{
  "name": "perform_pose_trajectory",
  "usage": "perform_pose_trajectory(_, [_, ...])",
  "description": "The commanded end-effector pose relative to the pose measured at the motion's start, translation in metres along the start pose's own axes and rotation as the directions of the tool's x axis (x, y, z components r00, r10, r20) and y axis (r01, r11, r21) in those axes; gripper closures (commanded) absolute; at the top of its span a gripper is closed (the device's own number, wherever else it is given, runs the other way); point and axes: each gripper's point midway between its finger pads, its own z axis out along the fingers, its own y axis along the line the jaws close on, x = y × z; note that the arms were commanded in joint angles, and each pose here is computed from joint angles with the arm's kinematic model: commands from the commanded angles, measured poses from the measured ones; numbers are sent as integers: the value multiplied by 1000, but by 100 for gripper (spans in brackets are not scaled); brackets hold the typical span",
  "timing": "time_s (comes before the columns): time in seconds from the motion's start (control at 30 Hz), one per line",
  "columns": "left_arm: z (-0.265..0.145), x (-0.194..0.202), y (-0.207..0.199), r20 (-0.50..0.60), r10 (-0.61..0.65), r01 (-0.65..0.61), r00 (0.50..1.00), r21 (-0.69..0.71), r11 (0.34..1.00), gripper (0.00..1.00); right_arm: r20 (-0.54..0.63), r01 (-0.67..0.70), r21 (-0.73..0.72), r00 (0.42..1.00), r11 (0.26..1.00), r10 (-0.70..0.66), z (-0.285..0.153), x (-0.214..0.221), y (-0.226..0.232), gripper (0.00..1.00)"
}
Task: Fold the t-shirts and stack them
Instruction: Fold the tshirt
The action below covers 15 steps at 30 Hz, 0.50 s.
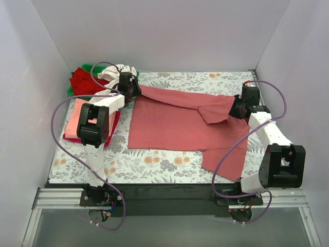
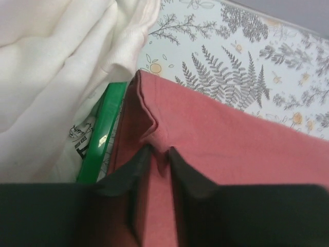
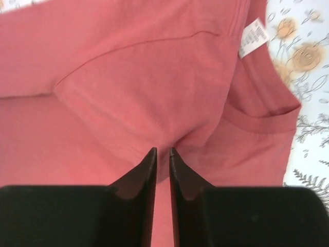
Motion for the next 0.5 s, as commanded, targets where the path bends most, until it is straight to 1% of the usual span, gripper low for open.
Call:
perform_pose_trajectory(0.0, [-28,-26,-8,-9,39,-39,999,6,999,72,-45,45,-71,998,996,-48,-9,15,8,73])
perform_pose_trajectory(0.03, [-30,-22,-6,-30,32,-33,999,-1,999,67,-56,52,-102,997,993,-58,-10,18,12,61])
perform_pose_trajectory(0.07, [-32,-19,-5,-38,30,-30,999,-2,1000,59,-54,58,-115,996,992,-65,-13,18,14,56])
perform_pose_trajectory(0.1, [-34,-19,-6,-42,28,-28,999,-1,1000,47,-51,62,-112,996,992,-68,-13,17,13,53])
perform_pose_trajectory(0.13, [-38,-23,-8,-34,25,-25,999,4,1000,40,-43,61,-104,997,993,-66,-15,14,13,47])
perform_pose_trajectory(0.2, [-42,-24,-14,-36,18,-17,999,27,1000,25,-24,66,-88,997,994,-69,-15,7,11,41])
perform_pose_trajectory(0.23, [-45,-28,-18,-31,18,-17,999,41,999,22,0,71,-66,997,995,-71,-16,-3,9,33])
perform_pose_trajectory(0.3, [-47,-29,-30,-39,18,-14,999,94,995,21,-2,79,-61,997,995,-79,-11,-9,9,23])
perform_pose_trajectory(0.33, [-44,-27,-35,-45,21,-16,999,107,994,19,-3,80,-60,997,995,-80,-8,-11,11,7])
perform_pose_trajectory(0.37, [-43,-26,-40,-48,24,-18,999,122,992,19,-2,79,-58,997,995,-79,-2,-18,12,2])
perform_pose_trajectory(0.43, [-40,-26,-52,-56,34,-24,998,162,987,17,-15,77,-57,997,995,-78,8,-23,14,2])
perform_pose_trajectory(0.47, [-35,-17,-56,-72,42,-29,997,169,985,17,-23,76,-60,997,995,-78,18,-27,17,2])
